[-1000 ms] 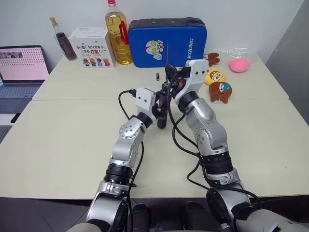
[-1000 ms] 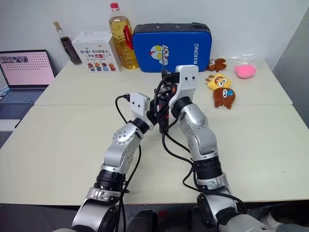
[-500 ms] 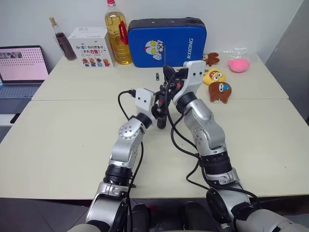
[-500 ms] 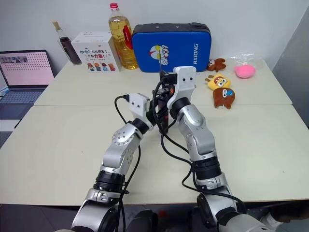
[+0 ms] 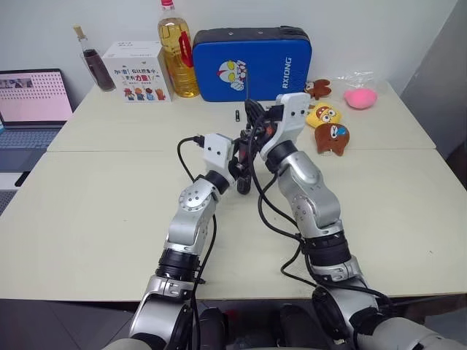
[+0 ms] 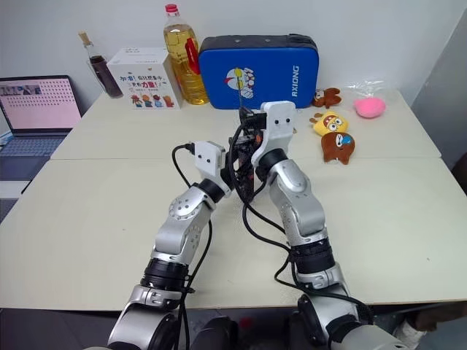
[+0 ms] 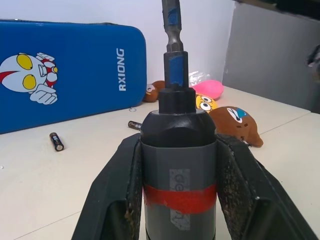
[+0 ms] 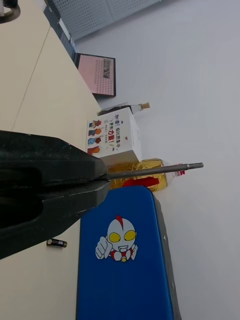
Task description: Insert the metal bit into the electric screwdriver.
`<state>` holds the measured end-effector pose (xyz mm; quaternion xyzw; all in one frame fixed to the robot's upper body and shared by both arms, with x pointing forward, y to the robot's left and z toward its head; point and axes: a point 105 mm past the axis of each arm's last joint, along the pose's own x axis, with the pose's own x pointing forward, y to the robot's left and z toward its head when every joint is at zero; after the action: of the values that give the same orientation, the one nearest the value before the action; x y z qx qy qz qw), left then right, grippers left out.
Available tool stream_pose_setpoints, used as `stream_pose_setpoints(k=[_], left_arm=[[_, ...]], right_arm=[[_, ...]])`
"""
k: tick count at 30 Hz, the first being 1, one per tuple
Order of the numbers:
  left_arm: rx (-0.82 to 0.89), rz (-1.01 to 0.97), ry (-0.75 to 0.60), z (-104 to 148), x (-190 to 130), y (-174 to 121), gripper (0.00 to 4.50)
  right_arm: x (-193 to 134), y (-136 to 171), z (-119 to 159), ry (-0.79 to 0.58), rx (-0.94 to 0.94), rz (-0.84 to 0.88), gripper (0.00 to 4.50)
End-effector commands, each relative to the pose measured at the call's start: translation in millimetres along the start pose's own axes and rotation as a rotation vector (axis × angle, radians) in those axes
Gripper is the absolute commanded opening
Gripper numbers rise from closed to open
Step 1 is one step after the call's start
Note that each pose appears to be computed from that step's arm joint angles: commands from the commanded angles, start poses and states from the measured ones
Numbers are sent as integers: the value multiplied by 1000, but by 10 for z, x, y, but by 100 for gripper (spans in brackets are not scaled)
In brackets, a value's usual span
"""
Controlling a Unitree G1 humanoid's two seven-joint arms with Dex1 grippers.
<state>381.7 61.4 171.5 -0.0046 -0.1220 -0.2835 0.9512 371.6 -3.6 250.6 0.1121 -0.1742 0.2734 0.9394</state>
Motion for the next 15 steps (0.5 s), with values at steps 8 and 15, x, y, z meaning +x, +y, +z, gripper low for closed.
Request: stream_pose_setpoints(k=[8, 15], left_arm=[[30, 13, -13, 59, 13, 30, 165], [29, 16, -15, 58, 8, 31, 165]], right_arm=[[-71, 53, -84, 50, -23, 32, 6], [-61, 49, -132, 79, -27, 39, 6]])
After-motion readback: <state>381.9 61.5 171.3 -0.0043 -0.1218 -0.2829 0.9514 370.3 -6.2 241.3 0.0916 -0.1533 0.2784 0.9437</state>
